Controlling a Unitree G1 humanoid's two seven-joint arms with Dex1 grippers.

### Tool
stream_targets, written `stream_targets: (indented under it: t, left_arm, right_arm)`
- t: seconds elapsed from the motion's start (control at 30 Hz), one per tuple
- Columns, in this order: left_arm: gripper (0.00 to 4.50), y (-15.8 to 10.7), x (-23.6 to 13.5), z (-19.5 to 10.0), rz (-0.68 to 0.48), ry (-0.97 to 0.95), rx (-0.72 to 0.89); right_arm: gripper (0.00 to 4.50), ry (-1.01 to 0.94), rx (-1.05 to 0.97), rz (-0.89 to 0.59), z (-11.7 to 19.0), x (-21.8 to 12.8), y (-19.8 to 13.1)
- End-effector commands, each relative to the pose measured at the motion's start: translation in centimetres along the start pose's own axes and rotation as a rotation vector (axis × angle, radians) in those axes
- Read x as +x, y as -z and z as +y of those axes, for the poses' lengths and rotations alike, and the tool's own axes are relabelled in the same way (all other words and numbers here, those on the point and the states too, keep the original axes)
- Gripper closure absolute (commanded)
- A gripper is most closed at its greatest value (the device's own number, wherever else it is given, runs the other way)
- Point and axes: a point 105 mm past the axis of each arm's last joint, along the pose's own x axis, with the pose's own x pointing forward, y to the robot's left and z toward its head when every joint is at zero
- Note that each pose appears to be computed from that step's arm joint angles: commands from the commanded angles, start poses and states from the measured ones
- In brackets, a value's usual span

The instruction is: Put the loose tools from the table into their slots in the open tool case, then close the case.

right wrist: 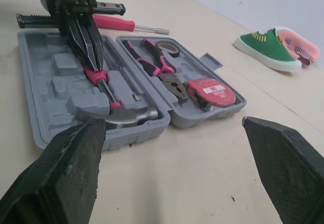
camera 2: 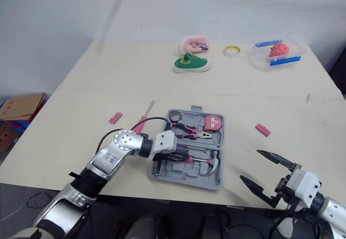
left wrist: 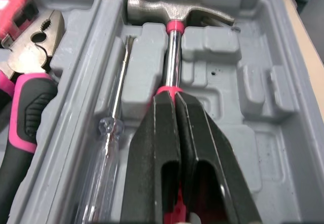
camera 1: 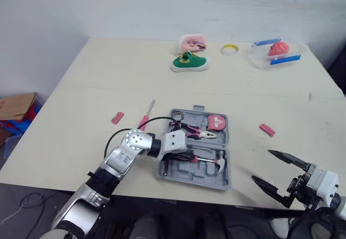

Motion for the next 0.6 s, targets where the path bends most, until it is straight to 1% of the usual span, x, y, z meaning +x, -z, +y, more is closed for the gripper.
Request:
stream_targets:
  t: [0.03, 0.1, 0.2, 0.27, 0.3, 0.33, 0.37, 0.4, 0.43, 0.5, 0.53, 0.6]
  left_arm:
    - [4.45, -2.7, -2.4, 0.8, -0.140, -0.022, 0.074]
    - [4.45, -3.6, -3.7, 0.8, -0.182, -0.014, 0.093]
    - [3.76, -4.2, -5.8, 0.7, -0.219, -0.024, 0.104]
    - [2.90, -4.4, -7.2, 1.1, -0.223, -0.080, 0.111]
    - [2.39, -4.5, -7.7, 1.3, -0.225, -0.103, 0.114]
    - [2.22, -4.5, -8.5, 1.5, -0.232, -0.130, 0.096]
    - [1.68, -4.4, -9.0, 1.5, -0.236, -0.145, 0.081]
    - [1.36, -4.4, -9.3, 1.5, -0.240, -0.153, 0.070]
    - [0.89, -4.0, -10.3, 1.7, -0.224, -0.192, 0.074]
    - [0.03, -1.9, -14.6, 2.1, -0.152, -0.359, 0.062]
    - [0.03, -0.8, -17.4, 2.3, -0.123, -0.475, 0.069]
    - [0.03, 0.4, -20.7, 2.2, -0.083, -0.610, 0.064]
  right_arm:
    - [0.00, 0.017, -0.038, -0.016, -0.7, -0.7, -0.7]
    - [0.00, 0.021, -0.044, -0.005, -1.0, -1.1, -0.6]
    - [0.00, 0.036, -0.059, 0.012, -1.8, -2.0, -0.7]
    - [0.00, 0.047, -0.070, 0.024, -2.3, -2.5, -0.8]
    - [0.00, 0.050, -0.072, 0.027, -2.5, -2.8, -0.9]
    - [0.00, 0.056, -0.076, 0.033, -2.8, -3.0, -0.9]
    - [0.00, 0.059, -0.078, 0.037, -2.9, -3.3, -0.9]
    - [0.00, 0.060, -0.080, 0.040, -3.0, -3.4, -0.9]
    - [0.00, 0.068, -0.088, 0.051, -3.3, -3.8, -0.9]
    - [0.00, 0.103, -0.104, 0.092, -4.3, -5.2, -0.6]
    - [0.00, 0.127, -0.105, 0.118, -4.9, -6.2, -0.3]
    - [0.00, 0.159, -0.104, 0.149, -5.5, -7.4, 0.1]
